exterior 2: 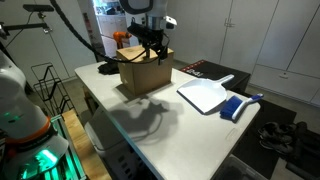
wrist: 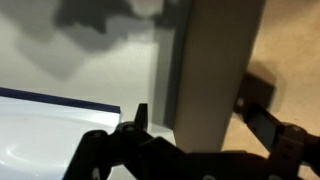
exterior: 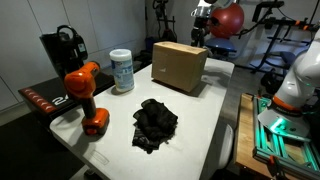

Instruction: Place the brown box upright.

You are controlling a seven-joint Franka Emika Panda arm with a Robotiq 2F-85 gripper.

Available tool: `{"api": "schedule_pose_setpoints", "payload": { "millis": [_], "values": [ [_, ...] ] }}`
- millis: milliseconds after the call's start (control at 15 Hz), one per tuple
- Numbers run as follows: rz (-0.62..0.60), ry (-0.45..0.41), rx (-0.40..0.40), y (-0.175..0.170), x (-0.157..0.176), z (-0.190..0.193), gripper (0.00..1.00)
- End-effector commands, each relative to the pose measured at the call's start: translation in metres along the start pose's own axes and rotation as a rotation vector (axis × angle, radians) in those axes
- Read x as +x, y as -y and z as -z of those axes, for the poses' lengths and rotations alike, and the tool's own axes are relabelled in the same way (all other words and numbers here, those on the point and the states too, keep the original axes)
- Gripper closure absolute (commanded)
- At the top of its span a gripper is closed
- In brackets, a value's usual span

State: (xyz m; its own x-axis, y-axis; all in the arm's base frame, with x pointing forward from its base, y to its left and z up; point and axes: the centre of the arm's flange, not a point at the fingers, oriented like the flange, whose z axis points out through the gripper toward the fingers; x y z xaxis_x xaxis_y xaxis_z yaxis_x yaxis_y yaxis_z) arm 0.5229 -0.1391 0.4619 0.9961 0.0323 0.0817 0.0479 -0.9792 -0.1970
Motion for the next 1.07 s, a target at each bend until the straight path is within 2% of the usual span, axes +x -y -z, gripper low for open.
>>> {"api": "schedule_pose_setpoints", "payload": {
  "millis": [0,800,1000],
  "values": [
    [-0.050,0.016,-0.030,-0.013,-0.010,-0.004,0.00],
    [-0.101,0.035,-0.068,-0.038,-0.016,-0.001,0.00],
    [-0.078,0.005,-0.035,-0.029,-0.013,0.004,0.00]
  ]
}}
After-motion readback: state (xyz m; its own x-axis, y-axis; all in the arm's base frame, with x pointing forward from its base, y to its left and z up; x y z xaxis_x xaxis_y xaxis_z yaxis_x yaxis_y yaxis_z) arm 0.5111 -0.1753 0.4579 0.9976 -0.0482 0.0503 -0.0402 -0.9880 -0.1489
